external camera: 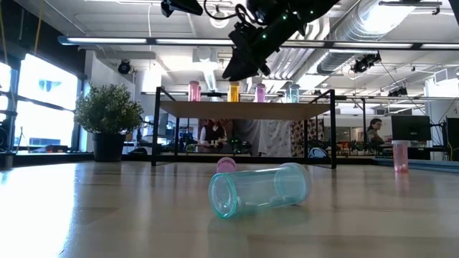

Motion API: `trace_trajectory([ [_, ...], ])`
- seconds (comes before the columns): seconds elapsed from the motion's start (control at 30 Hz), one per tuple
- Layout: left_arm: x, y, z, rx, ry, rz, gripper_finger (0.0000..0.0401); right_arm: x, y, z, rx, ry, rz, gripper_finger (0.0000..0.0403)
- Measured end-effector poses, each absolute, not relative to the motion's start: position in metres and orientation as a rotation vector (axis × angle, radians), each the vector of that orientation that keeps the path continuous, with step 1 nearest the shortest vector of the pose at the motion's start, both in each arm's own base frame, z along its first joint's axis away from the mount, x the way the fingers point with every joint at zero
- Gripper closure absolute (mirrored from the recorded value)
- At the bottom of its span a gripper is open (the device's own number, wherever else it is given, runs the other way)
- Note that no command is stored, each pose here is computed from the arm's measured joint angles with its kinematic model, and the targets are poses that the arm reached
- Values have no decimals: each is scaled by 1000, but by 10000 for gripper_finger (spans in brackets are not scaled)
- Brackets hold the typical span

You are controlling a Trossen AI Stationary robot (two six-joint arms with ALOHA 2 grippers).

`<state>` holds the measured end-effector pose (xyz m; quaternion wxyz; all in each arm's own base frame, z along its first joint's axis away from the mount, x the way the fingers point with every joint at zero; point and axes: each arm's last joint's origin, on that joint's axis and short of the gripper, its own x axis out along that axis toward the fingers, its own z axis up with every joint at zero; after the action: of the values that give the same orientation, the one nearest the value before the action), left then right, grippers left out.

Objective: Pick and place medicine bottles onto shelf by color
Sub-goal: Put the top orange pill bottle on the shelf aligned with the other orange pill bottle, then put the pink pill bottle on the shelf aligned with the other pink pill bottles

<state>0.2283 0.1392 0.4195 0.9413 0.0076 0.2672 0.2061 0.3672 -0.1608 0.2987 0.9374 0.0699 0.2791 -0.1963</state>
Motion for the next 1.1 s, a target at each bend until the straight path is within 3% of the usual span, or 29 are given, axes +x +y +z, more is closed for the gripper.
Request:
trace_trajectory([
  [0.3,228,139,419,16,546,422,376,365,-162,317,132,603,-447,242],
  [0.8,228,140,419,18,548,432,376,341,-139,397,246,670,-552,242],
  [1.1,228,139,419,65,566,412,376,304,-102,396,386,722,-677,242],
])
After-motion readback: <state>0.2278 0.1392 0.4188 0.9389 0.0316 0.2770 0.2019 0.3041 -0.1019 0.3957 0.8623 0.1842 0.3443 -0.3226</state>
